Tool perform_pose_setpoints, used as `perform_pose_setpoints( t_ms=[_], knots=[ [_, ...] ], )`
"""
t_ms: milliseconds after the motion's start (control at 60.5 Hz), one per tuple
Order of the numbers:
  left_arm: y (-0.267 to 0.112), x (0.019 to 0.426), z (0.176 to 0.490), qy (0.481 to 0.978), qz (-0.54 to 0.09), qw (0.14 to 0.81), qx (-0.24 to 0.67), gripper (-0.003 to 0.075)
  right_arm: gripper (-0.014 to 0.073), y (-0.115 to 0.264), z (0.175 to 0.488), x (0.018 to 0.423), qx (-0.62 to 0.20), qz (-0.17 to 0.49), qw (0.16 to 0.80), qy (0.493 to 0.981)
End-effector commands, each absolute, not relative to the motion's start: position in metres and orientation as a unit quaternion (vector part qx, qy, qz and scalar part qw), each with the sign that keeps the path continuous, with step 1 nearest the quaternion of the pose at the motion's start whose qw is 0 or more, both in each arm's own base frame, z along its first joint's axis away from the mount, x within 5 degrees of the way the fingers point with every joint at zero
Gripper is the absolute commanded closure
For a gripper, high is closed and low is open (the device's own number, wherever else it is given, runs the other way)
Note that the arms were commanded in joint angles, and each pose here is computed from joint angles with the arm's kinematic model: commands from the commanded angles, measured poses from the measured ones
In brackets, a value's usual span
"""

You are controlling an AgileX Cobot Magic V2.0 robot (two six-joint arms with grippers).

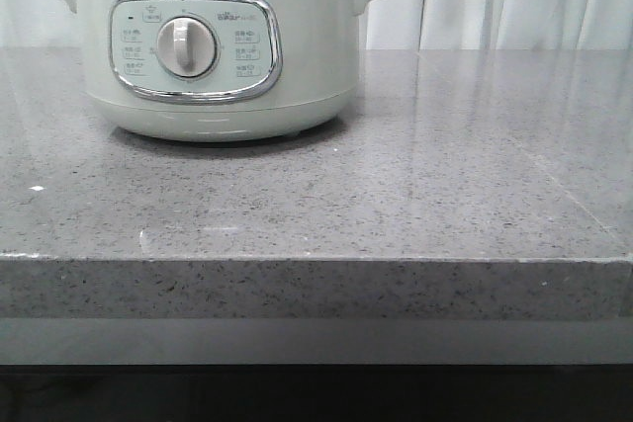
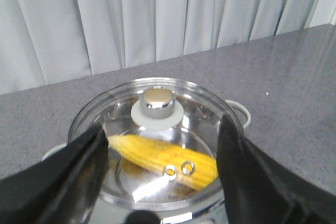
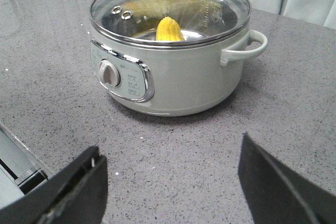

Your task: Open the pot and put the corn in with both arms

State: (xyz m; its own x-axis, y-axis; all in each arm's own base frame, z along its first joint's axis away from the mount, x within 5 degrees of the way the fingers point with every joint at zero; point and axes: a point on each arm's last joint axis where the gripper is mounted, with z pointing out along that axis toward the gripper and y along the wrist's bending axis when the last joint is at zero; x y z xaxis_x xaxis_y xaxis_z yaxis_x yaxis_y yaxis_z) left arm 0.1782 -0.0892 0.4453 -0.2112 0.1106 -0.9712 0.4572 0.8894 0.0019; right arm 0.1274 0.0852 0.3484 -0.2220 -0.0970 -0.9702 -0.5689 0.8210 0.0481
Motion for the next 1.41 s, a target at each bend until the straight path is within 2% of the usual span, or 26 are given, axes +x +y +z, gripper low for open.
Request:
perform_pose_setpoints(
  t_ms=[0,298,496,562,612,794,877,959,1389],
  knots=[
    [-0.076,0.151,0.450,0.729,-0.152,0.643,0.178,0.0283,0.0055,0.083,0.365,0.128,-0.204,0.210,0.625,0.723],
    [-0.046,0.091,0.400,0.725,-0.155,0.648,0.176,0.0283,0.0055,0.084,0.363,0.127,-0.208,0.209,0.618,0.729],
    [-0.038,0.075,0.384,0.719,-0.157,0.654,0.175,0.0284,0.0055,0.084,0.363,0.127,-0.208,0.209,0.617,0.730],
    [-0.038,0.075,0.382,0.720,-0.156,0.653,0.175,0.0305,0.0067,0.084,0.363,0.127,-0.208,0.209,0.617,0.730],
    [-0.038,0.075,0.382,0.721,-0.156,0.652,0.175,0.0346,0.0113,0.084,0.363,0.127,-0.208,0.209,0.617,0.730],
    [-0.038,0.075,0.382,0.721,-0.156,0.652,0.175,0.0559,0.0463,0.084,0.362,0.127,-0.209,0.209,0.614,0.732],
    [-0.038,0.075,0.382,0.721,-0.156,0.652,0.175,0.0648,0.0582,0.084,0.362,0.127,-0.209,0.209,0.614,0.732],
    [-0.038,0.075,0.382,0.721,-0.156,0.652,0.175,0.0725,0.0666,0.084,0.362,0.127,-0.209,0.209,0.614,0.732],
    [-0.038,0.075,0.382,0.721,-0.156,0.652,0.175,0.0741,0.0662,0.084,0.362,0.127,-0.209,0.209,0.614,0.732]
  ],
)
